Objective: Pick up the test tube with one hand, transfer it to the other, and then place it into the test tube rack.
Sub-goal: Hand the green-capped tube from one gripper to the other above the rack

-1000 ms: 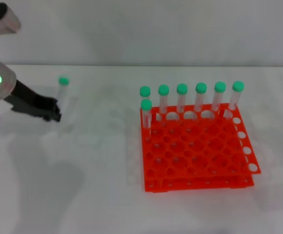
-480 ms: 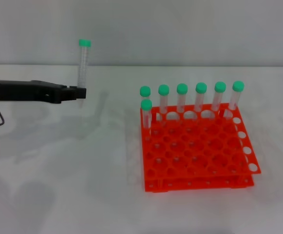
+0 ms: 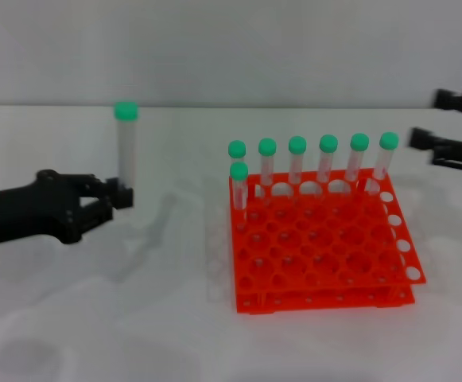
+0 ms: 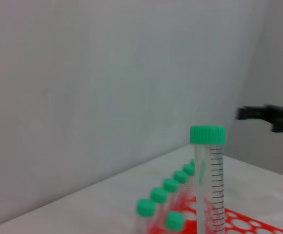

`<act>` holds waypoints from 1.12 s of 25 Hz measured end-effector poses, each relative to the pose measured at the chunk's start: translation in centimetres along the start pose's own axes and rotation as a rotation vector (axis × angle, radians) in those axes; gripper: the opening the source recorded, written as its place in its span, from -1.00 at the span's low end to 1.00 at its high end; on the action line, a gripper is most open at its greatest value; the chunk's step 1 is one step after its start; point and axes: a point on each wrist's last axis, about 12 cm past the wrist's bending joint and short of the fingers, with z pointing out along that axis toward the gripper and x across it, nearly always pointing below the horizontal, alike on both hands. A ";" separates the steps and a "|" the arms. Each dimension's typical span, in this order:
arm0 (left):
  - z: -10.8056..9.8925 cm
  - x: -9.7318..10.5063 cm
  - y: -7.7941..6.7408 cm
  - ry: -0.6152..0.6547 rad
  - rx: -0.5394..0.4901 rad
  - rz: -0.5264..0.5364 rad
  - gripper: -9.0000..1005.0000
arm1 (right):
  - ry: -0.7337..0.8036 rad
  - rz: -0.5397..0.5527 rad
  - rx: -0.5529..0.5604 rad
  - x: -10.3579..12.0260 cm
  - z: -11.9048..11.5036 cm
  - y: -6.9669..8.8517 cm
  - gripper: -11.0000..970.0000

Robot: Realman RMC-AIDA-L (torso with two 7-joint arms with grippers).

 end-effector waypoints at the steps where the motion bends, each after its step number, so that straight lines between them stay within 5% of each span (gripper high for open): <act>1: 0.2 0.1 -0.2 0.001 0.017 0.017 -0.61 | 0.013 0.003 -0.031 -0.3 0.8 0.1 0.76; 13: 2.4 -0.3 -1.5 -0.050 0.152 0.137 -0.61 | 0.082 0.044 -0.360 -1.7 10.2 4.4 0.76; 28: 4.8 0.3 -1.8 -0.067 0.193 0.207 -0.61 | 0.069 0.137 -0.367 -0.6 12.4 6.4 0.75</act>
